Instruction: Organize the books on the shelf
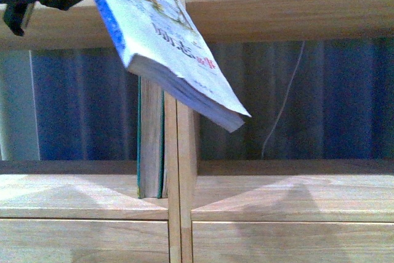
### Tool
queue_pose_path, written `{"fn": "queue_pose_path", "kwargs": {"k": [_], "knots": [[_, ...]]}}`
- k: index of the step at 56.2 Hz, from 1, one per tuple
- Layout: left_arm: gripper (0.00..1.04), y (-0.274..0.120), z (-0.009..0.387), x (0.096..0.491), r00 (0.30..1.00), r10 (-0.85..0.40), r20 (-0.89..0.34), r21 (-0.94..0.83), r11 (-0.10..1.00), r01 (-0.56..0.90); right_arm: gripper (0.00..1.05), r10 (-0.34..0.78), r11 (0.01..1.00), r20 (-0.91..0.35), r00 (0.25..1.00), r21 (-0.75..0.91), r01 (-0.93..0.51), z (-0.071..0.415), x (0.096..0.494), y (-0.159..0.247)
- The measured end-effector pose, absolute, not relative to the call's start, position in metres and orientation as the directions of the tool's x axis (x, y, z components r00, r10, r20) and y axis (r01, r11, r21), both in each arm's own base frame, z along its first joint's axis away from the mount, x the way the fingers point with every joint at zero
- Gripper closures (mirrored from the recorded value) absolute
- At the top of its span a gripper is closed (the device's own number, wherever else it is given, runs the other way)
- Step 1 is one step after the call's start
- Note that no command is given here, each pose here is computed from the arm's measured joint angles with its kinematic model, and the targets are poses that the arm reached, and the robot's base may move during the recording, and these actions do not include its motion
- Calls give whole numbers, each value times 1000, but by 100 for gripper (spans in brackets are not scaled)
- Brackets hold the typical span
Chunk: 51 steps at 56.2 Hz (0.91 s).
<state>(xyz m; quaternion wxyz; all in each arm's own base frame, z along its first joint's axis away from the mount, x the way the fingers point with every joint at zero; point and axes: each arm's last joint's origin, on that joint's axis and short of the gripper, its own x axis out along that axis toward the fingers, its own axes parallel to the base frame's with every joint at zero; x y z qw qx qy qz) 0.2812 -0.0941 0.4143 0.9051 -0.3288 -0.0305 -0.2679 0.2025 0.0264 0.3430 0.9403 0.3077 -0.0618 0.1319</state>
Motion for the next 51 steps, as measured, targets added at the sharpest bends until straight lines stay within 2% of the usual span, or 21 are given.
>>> {"fn": "queue_pose_path", "kwargs": {"k": [7,13,31,34,38,51], "knots": [[88,-81,420,274,869,-444,220,-508,708,490,7,165,870,224,960,425,-249,331,203,22],[88,-69,425,266,886,-415,207,-433,773,463,7,155,914,234,960,335,-229,322,202,19],[88,-18,428,242,953,-243,180,-60,964,258,8,151,945,241,959,250,-211,317,198,15],[88,-8,426,240,961,-206,185,14,978,207,17,56,978,127,990,194,-80,312,194,14],[88,3,423,238,966,-177,188,87,983,163,27,14,993,37,999,118,-18,299,187,12],[88,31,413,237,961,-136,239,305,950,59,63,-1,1000,-7,1000,28,1,252,167,0]]}}
